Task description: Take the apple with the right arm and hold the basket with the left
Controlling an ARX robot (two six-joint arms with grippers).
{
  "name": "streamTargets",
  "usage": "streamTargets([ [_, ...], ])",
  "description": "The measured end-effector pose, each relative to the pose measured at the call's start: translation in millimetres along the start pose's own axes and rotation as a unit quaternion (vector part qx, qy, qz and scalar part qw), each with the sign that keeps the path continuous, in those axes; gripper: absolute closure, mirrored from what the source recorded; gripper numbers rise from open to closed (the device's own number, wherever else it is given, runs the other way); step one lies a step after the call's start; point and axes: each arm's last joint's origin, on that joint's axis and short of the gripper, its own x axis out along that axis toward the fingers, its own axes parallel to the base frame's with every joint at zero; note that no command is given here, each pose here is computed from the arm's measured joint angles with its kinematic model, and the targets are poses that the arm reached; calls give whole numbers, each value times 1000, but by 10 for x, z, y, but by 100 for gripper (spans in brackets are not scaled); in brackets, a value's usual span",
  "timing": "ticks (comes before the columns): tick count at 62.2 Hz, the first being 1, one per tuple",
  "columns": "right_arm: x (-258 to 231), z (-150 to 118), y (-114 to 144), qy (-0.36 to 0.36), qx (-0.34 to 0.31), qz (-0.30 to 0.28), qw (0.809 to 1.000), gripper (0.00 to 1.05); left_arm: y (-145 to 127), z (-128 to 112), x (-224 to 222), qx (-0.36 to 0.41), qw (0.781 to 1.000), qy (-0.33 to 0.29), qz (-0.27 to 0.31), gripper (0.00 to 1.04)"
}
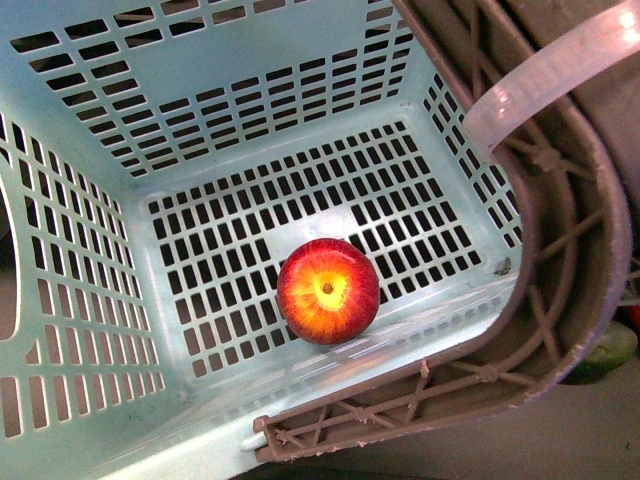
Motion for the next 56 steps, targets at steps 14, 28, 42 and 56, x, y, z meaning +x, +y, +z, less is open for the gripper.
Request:
streamTargets([
  [14, -48, -6, 0, 1, 0, 0, 1000, 103, 0, 0, 0, 0, 1000, 0, 0, 87],
  [28, -142, -30, 0, 3, 1, 0, 1000, 103, 0, 0, 0, 1, 1000, 0, 0, 87],
  [42, -144, -29, 0, 3, 1, 0, 1000, 78, 0, 0, 0, 0, 1000, 0, 0, 87],
  [56, -144, -29, 0, 3, 1, 0, 1000, 39, 0, 0, 0, 0, 1000, 0, 0, 87],
])
